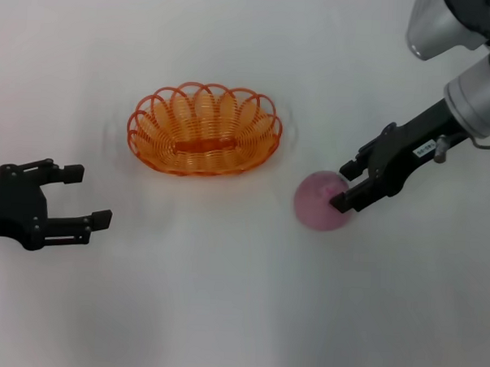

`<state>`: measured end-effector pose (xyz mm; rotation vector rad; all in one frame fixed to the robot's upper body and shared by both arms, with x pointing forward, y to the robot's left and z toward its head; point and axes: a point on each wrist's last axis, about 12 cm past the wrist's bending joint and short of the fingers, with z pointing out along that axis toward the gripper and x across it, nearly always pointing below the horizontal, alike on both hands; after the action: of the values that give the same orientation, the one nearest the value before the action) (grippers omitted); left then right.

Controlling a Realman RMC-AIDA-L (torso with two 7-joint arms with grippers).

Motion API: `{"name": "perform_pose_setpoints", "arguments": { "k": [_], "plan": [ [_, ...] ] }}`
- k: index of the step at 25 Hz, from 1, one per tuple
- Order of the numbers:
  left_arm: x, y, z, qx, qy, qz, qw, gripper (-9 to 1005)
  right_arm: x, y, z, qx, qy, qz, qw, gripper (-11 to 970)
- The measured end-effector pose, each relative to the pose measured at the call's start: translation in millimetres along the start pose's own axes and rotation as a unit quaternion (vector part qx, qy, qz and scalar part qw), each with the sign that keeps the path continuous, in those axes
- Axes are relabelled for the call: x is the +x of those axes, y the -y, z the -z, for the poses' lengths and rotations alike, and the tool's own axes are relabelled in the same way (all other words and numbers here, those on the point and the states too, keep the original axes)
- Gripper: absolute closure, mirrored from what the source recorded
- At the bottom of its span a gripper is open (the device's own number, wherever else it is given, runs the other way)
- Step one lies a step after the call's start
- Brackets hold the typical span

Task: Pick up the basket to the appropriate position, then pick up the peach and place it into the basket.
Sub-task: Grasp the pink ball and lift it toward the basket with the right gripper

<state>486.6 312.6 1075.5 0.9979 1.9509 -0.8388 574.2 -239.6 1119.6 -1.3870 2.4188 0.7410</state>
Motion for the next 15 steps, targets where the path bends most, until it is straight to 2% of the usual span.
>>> {"name": "perform_pose_setpoints", "arguments": {
  "k": [10, 15],
  "plan": [
    [2.4, 0.1, 0.7, -0.004, 0.001, 0.006, 1.0, 116, -4.0, -1.7, -3.3, -0.008, 0.021, 0.012, 1.0, 550],
    [3.1, 0.3, 1.3, -0.005, 0.001, 0.007, 1.0, 117, -1.9, -2.1, -4.4, -0.01, 0.02, 0.01, 1.0, 673]
  ]
}}
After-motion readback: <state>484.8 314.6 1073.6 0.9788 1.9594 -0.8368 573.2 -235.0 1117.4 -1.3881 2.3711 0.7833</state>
